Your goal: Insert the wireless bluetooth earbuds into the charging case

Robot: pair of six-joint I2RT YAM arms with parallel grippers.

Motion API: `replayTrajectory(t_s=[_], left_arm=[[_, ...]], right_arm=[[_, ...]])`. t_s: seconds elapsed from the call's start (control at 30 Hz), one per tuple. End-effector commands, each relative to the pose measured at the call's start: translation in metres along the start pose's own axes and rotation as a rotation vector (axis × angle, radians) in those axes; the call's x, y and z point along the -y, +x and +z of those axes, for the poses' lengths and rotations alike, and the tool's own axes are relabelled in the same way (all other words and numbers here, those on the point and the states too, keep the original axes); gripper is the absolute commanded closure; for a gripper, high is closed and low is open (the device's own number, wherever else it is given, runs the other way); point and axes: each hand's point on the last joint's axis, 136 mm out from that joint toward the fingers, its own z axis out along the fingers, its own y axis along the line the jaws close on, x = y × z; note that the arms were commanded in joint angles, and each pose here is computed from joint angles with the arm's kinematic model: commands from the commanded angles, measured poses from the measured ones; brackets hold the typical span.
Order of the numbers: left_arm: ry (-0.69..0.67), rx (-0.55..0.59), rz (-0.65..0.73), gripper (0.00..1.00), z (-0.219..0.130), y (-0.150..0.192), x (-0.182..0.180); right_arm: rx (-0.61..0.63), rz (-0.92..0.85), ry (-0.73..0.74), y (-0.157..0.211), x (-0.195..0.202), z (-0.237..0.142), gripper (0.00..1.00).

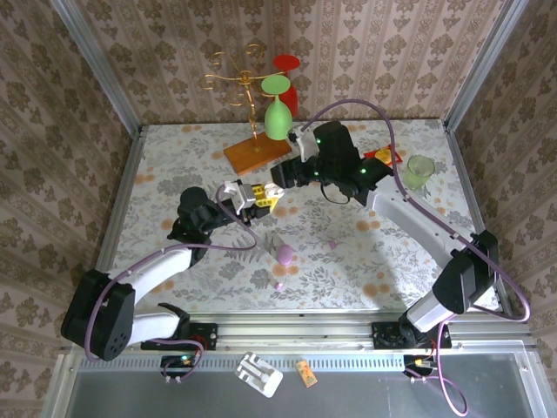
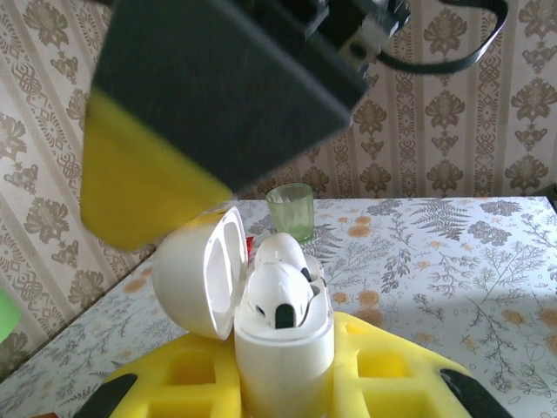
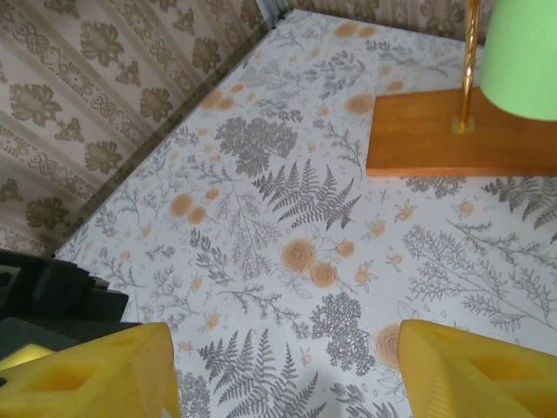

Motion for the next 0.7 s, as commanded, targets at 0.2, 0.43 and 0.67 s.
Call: replayTrajectory(t_s=[0.2,0.43,0.67], left_arm=[[-0.044,0.015,0.022,0.97,0.000,-0.011,-0.008],[-0.054,0.009,-0.012,0.97,0.003,-0.010,-0.013],[0.026,0.006,-0.092,0.95,0.006,-0.012,-0.003]], right_arm=[[-0.178,-0.099,-0.057,0.038,-0.012,-0.012,0.30],[-0.217,-0.130,-0.049,0.046,-0.011,-0.020,0.29],[-0.053,-0.137,-0.062,0.022,-0.010,-0.036,0.28]])
